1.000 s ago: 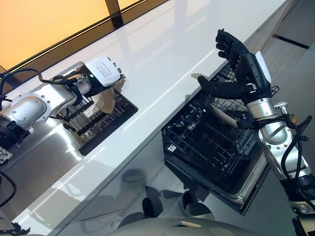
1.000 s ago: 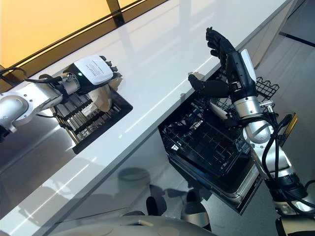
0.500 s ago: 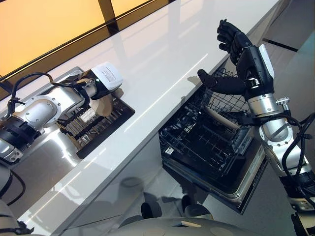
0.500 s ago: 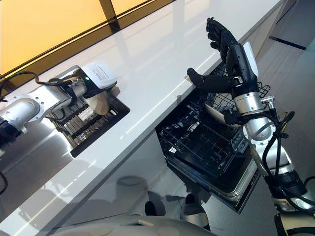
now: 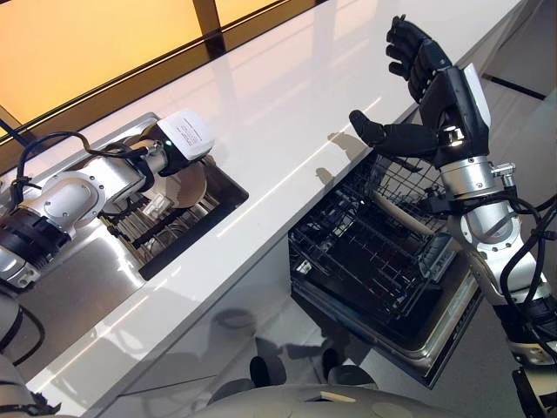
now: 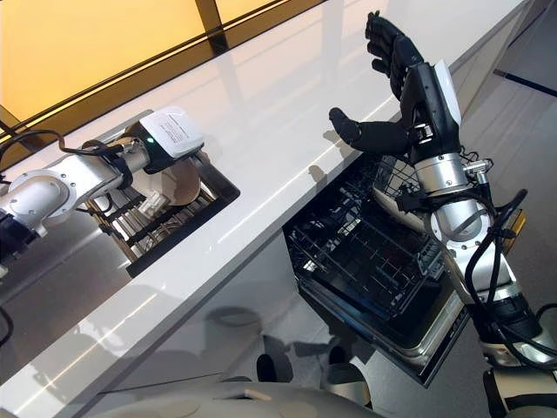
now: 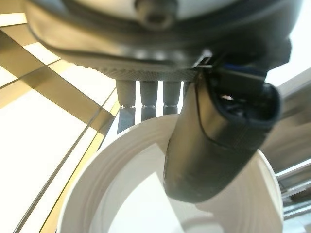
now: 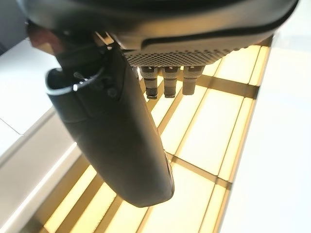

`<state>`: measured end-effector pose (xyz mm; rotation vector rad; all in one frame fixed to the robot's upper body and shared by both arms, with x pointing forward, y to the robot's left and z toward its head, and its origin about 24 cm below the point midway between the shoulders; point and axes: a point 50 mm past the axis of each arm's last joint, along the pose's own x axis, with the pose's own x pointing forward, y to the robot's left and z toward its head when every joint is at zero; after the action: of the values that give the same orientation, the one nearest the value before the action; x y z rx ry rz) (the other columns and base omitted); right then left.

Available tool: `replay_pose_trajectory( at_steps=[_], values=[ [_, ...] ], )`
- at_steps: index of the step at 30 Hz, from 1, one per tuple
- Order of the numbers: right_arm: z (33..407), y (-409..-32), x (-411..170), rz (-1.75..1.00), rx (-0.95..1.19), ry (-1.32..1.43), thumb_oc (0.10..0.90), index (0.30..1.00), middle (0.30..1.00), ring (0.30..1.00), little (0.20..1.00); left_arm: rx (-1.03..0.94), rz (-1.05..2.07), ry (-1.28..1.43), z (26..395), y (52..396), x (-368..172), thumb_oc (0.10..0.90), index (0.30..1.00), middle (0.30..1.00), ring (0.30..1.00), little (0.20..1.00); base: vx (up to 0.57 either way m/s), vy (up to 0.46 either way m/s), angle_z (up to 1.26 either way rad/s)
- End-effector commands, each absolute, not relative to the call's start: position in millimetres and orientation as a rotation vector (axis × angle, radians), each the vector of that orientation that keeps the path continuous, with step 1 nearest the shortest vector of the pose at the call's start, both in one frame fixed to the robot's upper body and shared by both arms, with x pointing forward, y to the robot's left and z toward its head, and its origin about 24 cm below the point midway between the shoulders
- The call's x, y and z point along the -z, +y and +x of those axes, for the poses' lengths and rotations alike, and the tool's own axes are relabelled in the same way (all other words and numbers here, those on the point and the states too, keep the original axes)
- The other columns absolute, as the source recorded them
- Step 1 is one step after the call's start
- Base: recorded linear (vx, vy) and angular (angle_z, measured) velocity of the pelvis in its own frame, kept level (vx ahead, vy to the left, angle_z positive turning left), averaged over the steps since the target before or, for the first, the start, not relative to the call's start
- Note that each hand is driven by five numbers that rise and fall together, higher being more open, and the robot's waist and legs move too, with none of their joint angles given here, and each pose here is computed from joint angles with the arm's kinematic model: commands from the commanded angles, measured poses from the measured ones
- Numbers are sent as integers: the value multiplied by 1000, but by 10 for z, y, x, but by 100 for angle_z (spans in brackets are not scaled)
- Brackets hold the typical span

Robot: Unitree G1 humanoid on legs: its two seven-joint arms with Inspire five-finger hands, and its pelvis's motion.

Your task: Pick up plates and place into dishwasher.

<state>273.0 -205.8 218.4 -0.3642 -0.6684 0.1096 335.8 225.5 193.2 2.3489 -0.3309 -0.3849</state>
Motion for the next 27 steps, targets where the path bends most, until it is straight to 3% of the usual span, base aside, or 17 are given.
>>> replay_pose_trajectory(
  at_steps=[1, 8, 20, 27],
  values=[
    [2511, -2006, -2787, -338, -125, -1007, 800, 900, 900, 900, 900, -36, 2278, -345, 3265, 2698, -2633, 100, 300, 300, 300, 200, -32, -30, 9],
    [2462, -2086, -2840, -322, -102, -1047, 800, 900, 900, 900, 900, -364, 2021, -654, 2930, 2859, -3046, 100, 300, 300, 300, 200, -27, -34, 12],
    [2467, -2069, -2850, -301, -162, -1013, 800, 900, 900, 900, 900, -779, 1782, -893, 2401, 3144, -3386, 100, 300, 300, 300, 200, -22, -19, 18],
    [2628, -1776, -2590, -229, -413, -799, 800, 900, 900, 900, 900, -752, 1433, -1040, 2344, 3003, -3171, 100, 300, 300, 300, 200, -28, -23, 15]
  ],
)
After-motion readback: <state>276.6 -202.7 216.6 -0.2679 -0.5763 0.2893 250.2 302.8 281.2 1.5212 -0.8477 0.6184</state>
